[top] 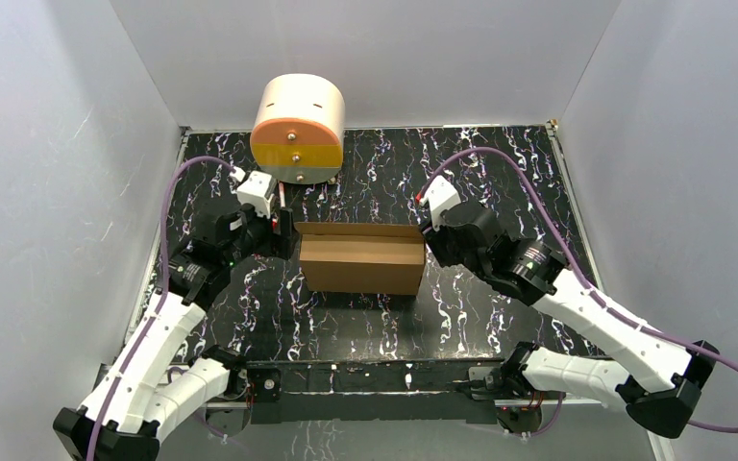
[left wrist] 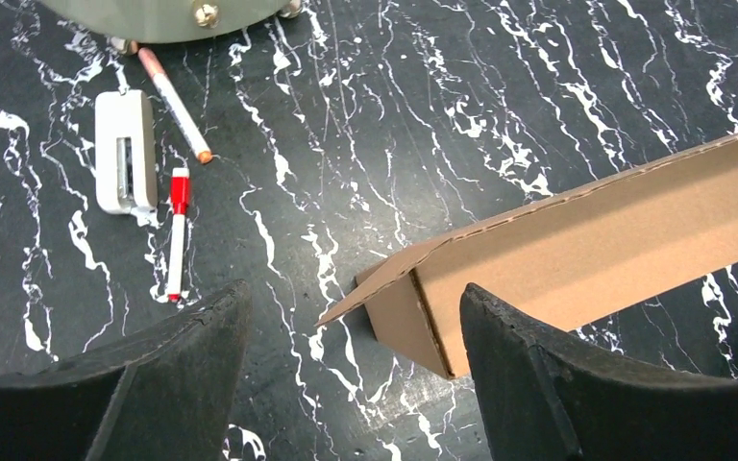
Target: Fold the paper box
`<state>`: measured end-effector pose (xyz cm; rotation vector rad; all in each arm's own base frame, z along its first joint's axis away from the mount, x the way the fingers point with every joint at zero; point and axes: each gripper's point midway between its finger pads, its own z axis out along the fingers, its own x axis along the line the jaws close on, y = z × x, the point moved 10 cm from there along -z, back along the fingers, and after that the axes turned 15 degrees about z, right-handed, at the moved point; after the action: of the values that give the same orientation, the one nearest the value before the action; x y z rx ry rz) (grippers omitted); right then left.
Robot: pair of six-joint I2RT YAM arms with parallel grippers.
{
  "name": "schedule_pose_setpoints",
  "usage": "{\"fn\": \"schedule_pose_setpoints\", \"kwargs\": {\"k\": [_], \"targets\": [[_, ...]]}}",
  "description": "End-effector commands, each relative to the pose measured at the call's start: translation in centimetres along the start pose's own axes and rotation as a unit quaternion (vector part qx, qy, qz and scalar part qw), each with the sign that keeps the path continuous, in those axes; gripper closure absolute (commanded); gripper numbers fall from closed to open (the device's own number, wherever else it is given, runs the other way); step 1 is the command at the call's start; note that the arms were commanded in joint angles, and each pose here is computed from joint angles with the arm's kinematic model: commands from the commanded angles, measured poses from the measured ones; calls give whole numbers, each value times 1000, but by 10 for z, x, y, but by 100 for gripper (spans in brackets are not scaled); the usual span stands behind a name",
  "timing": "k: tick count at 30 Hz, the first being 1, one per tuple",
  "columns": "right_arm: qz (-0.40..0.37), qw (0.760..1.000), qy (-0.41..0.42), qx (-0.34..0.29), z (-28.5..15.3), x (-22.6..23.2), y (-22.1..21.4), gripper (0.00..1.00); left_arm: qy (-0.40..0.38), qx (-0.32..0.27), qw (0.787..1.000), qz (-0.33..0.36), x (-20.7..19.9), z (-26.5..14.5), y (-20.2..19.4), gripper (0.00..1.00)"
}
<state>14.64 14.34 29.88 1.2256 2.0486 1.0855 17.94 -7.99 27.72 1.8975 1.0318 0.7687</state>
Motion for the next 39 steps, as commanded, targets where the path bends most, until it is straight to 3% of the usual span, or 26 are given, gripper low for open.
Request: {"fn": "schedule_pose_setpoints", "kwargs": {"k": [1,9,19,28,39], "targets": [[7,999,18,-25,11,2,8,51,-36,-32,998,27,-1,-3,18,25],[13,999,37,-17,22,-3,8,67,-74,-30,996,37,-4,3,22,31],[19,998,49,-18,22,-3,10,94,-101,-6,994,41,-5,13,27,44],[20,998,55,-11,23,-2,9,100,-113,6,993,38,-6,14,30,64],[23,998,51,-16,21,-3,10,100,-70,35,996,33,-1,3,23,64]]}}
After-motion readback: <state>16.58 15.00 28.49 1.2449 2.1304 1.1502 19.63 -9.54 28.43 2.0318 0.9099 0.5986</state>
